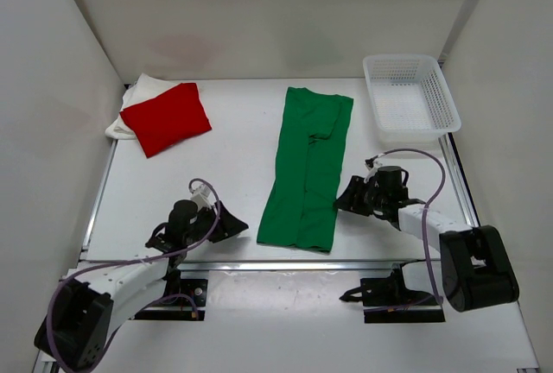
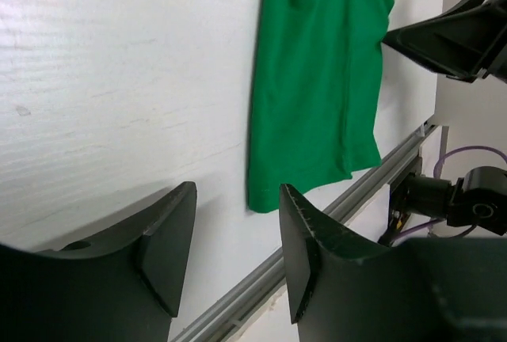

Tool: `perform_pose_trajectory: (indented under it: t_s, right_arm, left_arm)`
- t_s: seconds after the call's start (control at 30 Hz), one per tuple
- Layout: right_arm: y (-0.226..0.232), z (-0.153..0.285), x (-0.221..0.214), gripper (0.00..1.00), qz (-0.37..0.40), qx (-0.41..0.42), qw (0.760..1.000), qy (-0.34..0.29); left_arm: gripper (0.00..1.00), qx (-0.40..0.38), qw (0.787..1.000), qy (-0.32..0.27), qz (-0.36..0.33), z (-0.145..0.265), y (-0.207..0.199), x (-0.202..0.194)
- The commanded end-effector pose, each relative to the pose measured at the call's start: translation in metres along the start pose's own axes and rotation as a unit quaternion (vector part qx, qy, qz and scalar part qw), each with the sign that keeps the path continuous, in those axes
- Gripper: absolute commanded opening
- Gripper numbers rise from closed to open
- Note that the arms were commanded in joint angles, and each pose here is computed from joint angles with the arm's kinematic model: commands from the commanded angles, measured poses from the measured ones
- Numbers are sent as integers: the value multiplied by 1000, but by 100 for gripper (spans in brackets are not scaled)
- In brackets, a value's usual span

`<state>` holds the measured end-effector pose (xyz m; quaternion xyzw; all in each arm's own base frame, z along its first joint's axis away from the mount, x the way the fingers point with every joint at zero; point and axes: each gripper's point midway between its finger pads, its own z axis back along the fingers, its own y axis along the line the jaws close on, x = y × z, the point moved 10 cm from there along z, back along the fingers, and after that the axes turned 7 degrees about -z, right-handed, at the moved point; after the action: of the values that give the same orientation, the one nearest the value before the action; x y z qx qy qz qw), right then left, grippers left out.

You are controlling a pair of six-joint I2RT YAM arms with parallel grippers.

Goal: Fold and stack the t-shirts
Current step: Grab the bottom of the folded rectangular tshirt with both arms

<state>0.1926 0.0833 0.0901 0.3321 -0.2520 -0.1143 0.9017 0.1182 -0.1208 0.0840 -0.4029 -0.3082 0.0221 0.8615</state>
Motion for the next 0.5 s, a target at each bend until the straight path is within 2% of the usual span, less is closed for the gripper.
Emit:
perform_pose_trajectory:
  t_s: [0.0,0.07,0.27,0.43,0.47]
  right_arm:
    - [5,4,-3,43,28,-20,999,0]
    - [9,13,-7,47,34,-26,999,-8]
    - [9,27,-49,44,33,-43,998,12]
    - [12,35,-83,44,13,-28,999,40]
    - [12,36,-90,44,4,-29,998,49]
  left_arm:
    - [57,3,1000,-21,-11,3,-4,8]
    - [56,-1,999,-11,-32,-1,-13,13]
    - [56,3,996,61,-68,-23,-25,5]
    - [49,-2,992,99,-84,-34,-29,-1]
    - [45,-6,991,104,-85,-35,-30,-3]
